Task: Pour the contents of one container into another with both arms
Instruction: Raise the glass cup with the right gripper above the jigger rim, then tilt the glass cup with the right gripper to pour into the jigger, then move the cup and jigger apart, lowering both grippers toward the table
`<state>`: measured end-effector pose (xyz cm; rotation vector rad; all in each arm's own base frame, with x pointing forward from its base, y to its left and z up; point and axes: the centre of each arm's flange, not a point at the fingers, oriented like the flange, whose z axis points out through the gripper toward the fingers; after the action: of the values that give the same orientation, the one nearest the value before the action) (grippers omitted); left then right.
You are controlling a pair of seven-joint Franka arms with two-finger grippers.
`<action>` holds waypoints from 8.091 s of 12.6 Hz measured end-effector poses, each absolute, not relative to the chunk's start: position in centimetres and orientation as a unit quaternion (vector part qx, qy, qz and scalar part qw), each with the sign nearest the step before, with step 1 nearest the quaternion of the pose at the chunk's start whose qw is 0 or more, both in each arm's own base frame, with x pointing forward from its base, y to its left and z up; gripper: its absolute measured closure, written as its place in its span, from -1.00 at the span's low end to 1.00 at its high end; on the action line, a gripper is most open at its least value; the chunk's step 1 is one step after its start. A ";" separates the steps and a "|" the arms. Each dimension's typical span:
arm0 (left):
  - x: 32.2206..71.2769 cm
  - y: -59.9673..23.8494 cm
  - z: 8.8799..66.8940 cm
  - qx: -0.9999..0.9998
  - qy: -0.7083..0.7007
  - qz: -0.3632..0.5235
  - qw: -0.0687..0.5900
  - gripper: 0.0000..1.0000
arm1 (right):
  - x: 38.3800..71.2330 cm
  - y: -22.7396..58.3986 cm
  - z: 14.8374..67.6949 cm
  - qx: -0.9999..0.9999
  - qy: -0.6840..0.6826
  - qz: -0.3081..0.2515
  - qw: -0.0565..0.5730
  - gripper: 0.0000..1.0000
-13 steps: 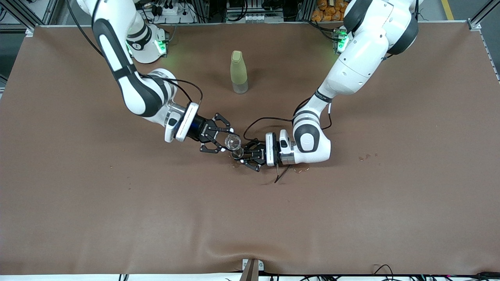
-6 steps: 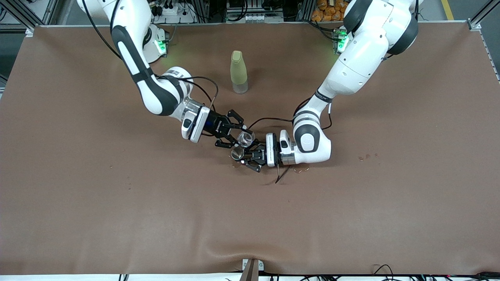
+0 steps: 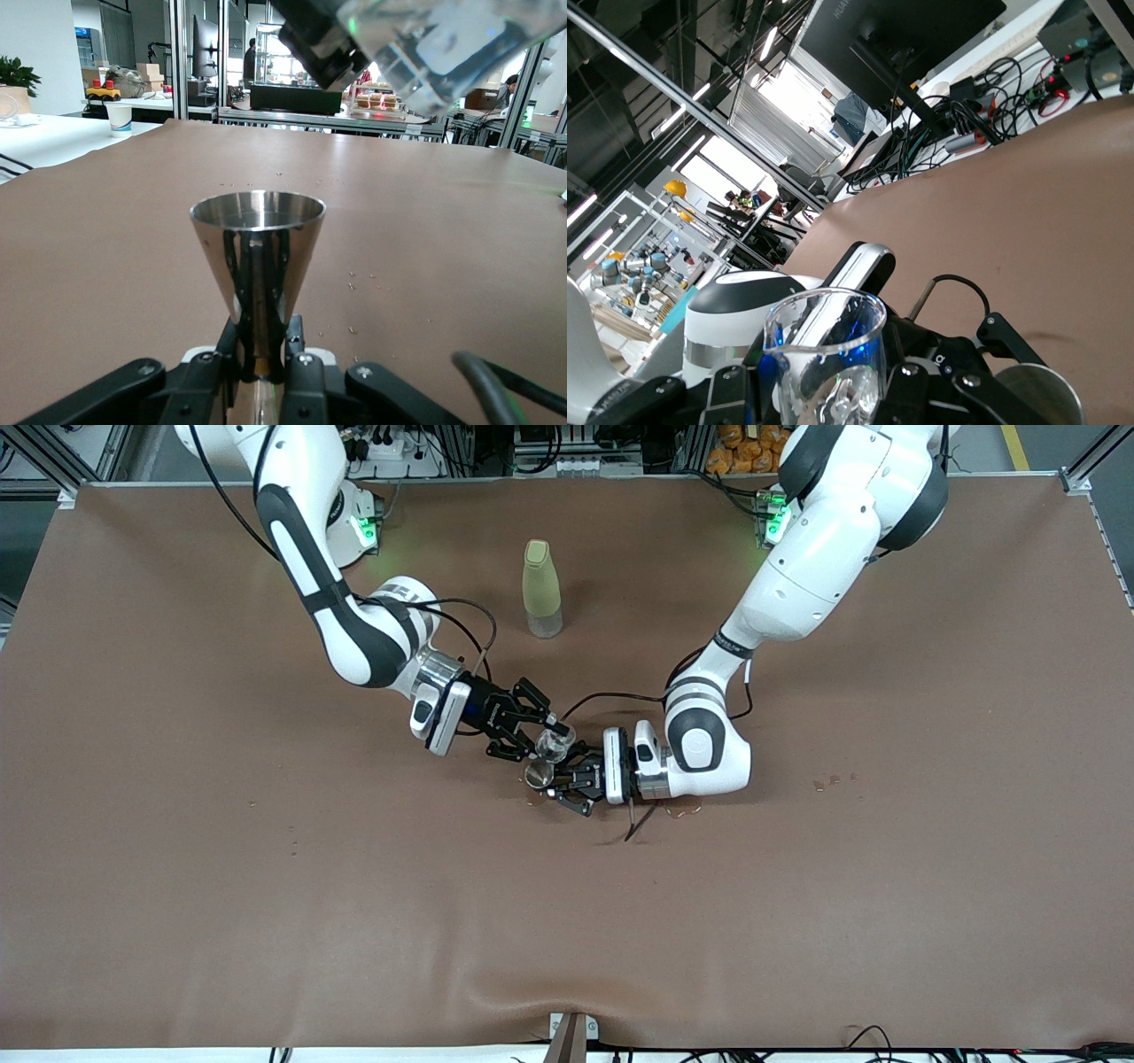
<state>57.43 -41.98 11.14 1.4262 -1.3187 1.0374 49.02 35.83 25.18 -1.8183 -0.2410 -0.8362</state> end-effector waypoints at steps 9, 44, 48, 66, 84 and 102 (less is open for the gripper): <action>57.4 -42.0 11.1 0.578 -0.534 0.420 0.453 0.56 | 49.3 35.2 25.0 -0.771 -0.028 -0.307 0.557 0.00; 57.9 -41.5 11.2 0.579 -0.534 0.423 0.449 0.56 | 49.1 34.5 24.3 -0.760 0.152 -0.178 0.607 0.00; 58.0 -41.5 11.2 0.579 -0.533 0.423 0.448 0.56 | 49.2 34.5 24.3 -0.755 0.172 -0.162 0.612 0.00; 57.9 -41.5 11.1 0.582 -0.529 0.424 0.450 0.56 | 49.4 34.7 24.4 -0.730 0.250 -0.096 0.629 0.00; 58.0 -41.5 11.2 0.582 -0.528 0.424 0.450 0.56 | 50.8 34.8 26.1 -0.720 0.269 -0.049 0.638 0.00; 64.3 -27.2 16.1 0.545 -0.541 0.405 0.496 0.56 | 59.6 -7.7 25.0 -0.678 -0.416 -0.344 0.499 0.00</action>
<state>64.27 -27.18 16.12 1.3202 -1.3113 0.9807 59.57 -7.65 25.04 -1.6397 -1.0074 -0.8332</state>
